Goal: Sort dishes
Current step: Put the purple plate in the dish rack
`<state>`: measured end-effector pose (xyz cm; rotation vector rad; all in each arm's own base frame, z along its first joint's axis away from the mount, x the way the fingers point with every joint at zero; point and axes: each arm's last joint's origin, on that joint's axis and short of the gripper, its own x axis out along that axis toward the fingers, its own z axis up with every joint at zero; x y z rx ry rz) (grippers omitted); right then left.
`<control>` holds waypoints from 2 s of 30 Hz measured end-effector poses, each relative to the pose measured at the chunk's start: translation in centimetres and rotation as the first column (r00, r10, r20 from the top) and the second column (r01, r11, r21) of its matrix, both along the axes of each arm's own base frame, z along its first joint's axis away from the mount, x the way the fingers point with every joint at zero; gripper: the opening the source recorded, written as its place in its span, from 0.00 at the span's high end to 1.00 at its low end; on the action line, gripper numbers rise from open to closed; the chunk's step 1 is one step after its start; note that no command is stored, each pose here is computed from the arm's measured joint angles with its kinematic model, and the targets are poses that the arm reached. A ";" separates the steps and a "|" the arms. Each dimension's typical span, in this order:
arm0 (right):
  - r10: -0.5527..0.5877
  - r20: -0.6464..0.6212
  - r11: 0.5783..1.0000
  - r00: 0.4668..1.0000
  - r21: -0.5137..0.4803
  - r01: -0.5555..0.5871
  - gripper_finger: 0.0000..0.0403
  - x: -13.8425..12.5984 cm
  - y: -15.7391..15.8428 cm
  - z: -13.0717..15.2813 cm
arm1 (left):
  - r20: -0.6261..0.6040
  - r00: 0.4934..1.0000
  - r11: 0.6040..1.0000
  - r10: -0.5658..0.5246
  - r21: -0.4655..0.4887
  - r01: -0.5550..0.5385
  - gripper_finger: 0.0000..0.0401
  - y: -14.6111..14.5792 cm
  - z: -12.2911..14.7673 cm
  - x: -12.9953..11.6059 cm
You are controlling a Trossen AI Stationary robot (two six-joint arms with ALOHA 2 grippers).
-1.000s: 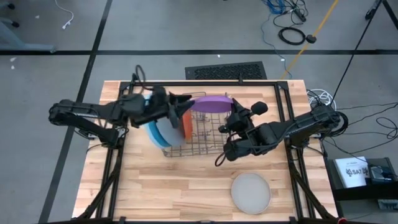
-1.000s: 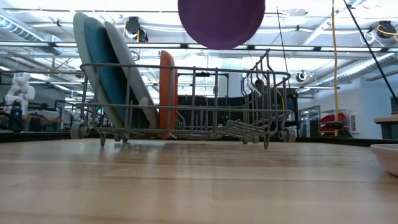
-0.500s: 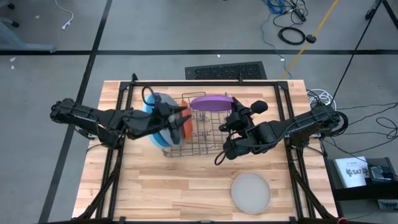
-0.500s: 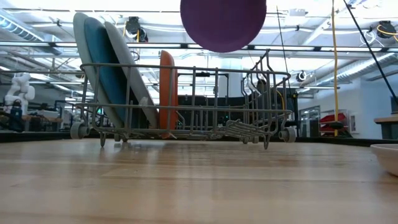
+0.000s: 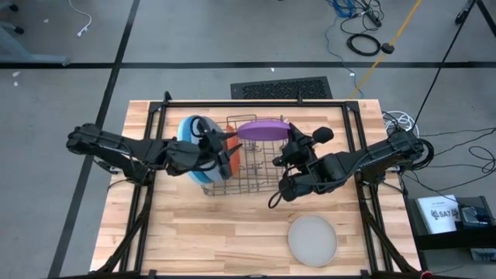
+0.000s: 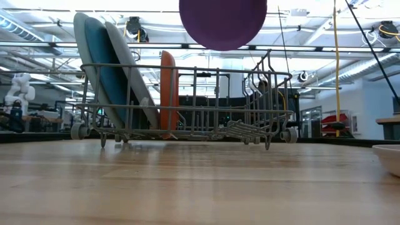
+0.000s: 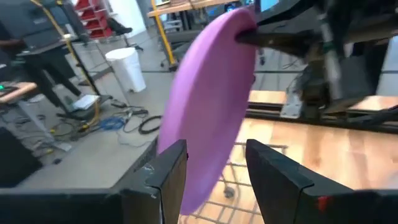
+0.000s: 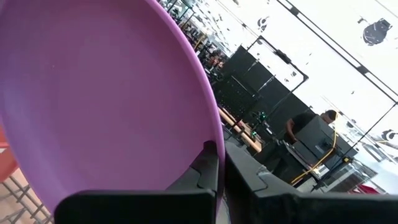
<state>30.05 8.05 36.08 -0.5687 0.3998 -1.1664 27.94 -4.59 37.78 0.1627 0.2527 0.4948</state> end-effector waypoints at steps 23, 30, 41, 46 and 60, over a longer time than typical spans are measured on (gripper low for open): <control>0.005 0.000 1.000 1.000 0.008 -0.005 1.00 0.0 0.0 0.0 | -0.050 0.996 0.987 0.076 0.146 -0.068 0.58 1.3 -0.8 1.9; 0.019 -0.002 1.000 1.000 0.023 -0.019 1.00 0.0 0.2 -0.1 | -0.072 0.993 0.971 0.093 0.225 -0.075 0.66 1.7 -0.7 2.8; 0.041 0.014 0.998 0.999 0.041 -0.041 0.99 0.0 0.7 -0.1 | -0.197 0.975 0.931 0.103 0.363 -0.025 0.98 2.4 1.1 2.5; 0.100 -0.030 0.993 0.995 0.067 -0.098 0.91 -0.2 1.8 -0.2 | -0.272 0.961 0.899 0.059 0.433 0.067 0.99 3.1 2.6 2.2; 0.474 -0.195 0.850 0.858 0.356 -0.389 0.57 -1.2 5.9 -1.0 | -0.501 0.836 0.688 -0.224 0.527 0.499 0.99 6.8 3.8 2.0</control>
